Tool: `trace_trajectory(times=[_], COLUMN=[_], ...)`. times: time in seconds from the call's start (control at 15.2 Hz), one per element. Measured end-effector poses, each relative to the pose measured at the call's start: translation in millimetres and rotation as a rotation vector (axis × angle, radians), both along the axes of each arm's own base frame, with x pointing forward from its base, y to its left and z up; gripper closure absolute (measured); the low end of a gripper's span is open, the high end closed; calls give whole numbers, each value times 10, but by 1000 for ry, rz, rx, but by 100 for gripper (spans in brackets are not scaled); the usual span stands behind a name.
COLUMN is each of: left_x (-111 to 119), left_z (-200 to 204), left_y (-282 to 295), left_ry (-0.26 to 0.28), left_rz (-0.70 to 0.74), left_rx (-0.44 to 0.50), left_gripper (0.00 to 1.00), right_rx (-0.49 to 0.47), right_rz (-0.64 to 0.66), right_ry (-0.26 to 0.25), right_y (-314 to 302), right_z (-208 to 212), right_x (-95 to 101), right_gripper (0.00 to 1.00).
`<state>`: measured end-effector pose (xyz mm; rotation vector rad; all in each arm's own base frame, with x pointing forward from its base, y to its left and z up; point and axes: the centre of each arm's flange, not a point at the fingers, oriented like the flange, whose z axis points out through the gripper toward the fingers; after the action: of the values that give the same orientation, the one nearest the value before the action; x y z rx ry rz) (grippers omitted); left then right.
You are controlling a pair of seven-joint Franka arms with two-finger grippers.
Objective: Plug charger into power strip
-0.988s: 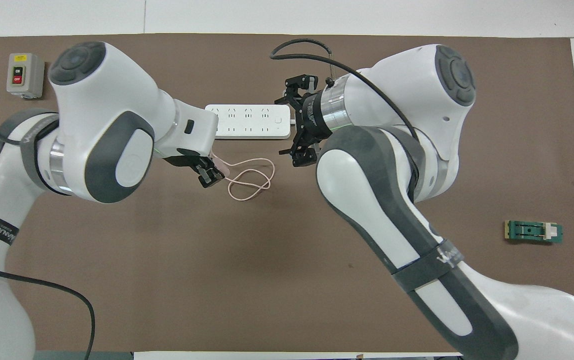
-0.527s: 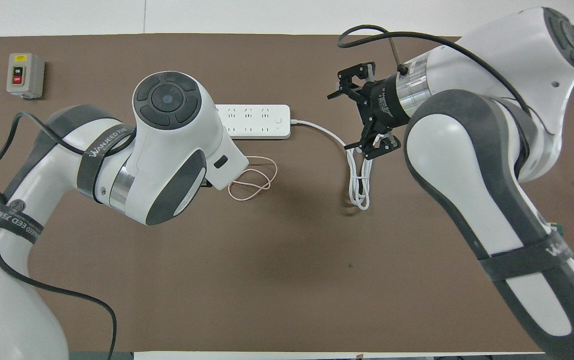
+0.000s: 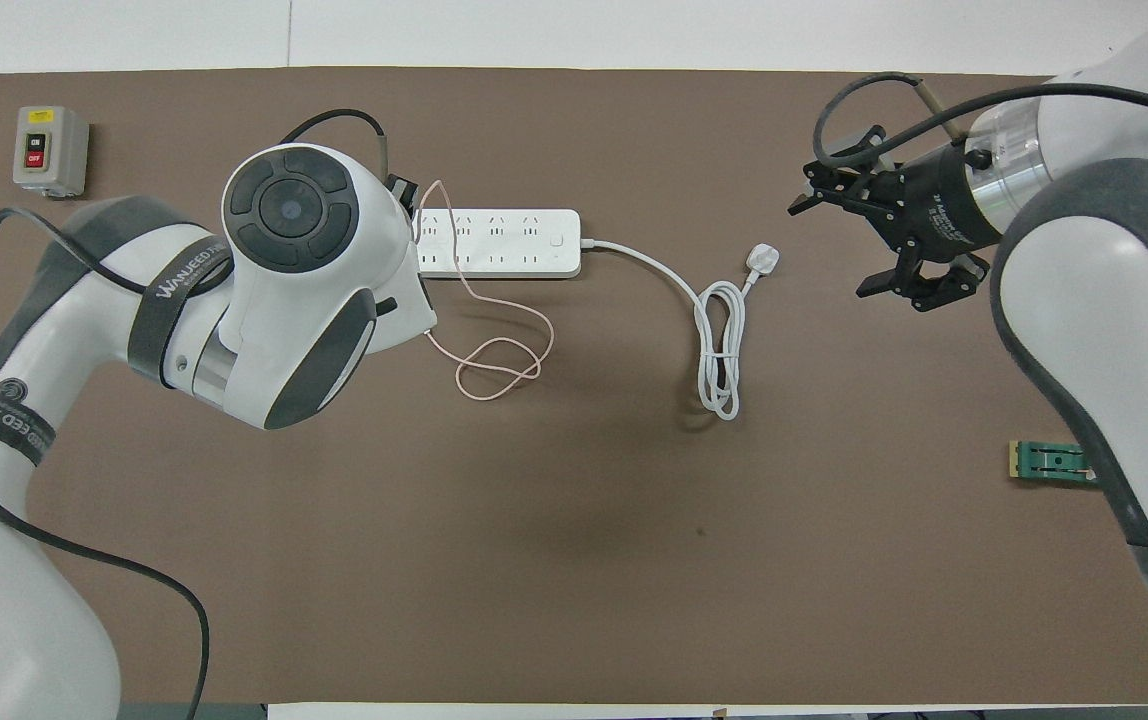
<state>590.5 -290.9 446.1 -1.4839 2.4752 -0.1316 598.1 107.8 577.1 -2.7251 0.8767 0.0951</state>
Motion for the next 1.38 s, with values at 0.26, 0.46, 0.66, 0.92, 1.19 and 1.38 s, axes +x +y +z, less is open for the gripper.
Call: trace_trajectory(times=[0.26,0.46,0.66,0.92,1.19,1.38], left_x=[145,248,330,374,448,457], left_z=[-215,-327,-450,-664,-715,-726], left_y=[-25,-41,-78,-67,115,137], left_ry=[-26,-16,33,95,112,114], left_rz=[-64,-60,2,107,153,157], left_rx=[-12,-22,-110,-180,-177,-177], left_gripper=[68,68,68,68,68,68], right_rx=[-96,-139,-141,-179,-215,-237], right_rz=[278,457,495,532,536,539], right_ry=[-61,-71,-39,-5,6,12], right_y=[-217,-331,-464,-712,-823,-856], right_z=[200,288,343,372,360,355], right_x=[-159,-267,-369,-441,-439,-438], right_gripper=[0,0,0,0,0,0])
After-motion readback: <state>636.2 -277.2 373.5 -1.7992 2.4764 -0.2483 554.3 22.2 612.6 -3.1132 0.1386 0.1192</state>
